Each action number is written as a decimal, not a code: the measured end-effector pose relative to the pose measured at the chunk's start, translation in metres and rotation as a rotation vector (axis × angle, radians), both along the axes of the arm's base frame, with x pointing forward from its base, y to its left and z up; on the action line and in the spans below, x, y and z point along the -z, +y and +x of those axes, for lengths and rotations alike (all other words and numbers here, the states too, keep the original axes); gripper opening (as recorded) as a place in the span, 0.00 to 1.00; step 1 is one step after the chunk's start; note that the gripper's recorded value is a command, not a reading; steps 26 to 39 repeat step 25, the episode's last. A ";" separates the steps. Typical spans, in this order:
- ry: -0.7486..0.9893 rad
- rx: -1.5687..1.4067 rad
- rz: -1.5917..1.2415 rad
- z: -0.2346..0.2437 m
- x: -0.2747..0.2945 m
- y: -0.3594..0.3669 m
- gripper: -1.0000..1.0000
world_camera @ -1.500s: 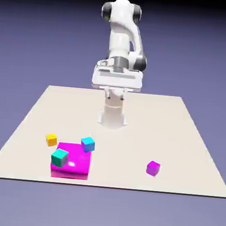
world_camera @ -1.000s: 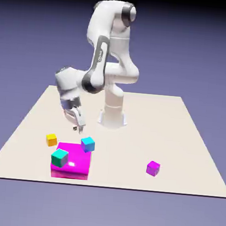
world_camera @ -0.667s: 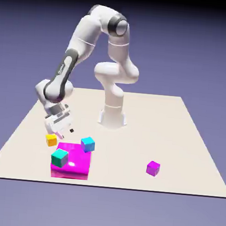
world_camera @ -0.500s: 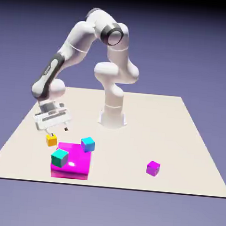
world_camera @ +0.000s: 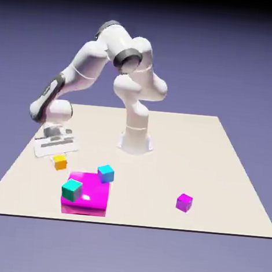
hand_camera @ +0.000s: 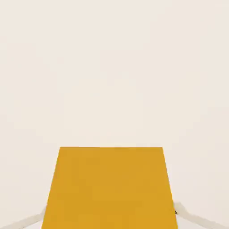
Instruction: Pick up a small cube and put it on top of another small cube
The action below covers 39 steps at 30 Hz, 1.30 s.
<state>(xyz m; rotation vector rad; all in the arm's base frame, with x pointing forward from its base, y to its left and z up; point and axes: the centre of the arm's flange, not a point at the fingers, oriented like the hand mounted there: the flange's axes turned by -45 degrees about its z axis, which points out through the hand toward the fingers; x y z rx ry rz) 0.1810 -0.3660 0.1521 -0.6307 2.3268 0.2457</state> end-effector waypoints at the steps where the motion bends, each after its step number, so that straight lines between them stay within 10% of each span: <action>1: -0.004 -0.048 0.030 0.015 -0.001 0.009 0.00; 16: -0.001 -0.821 0.007 0.195 -0.129 0.157 0.00; 21: -0.003 -0.854 0.000 0.207 -0.087 0.194 0.00; 22: 0.000 -0.837 -0.001 0.205 -0.076 0.194 1.00; 39: -0.002 -0.824 0.000 0.201 -0.091 0.179 1.00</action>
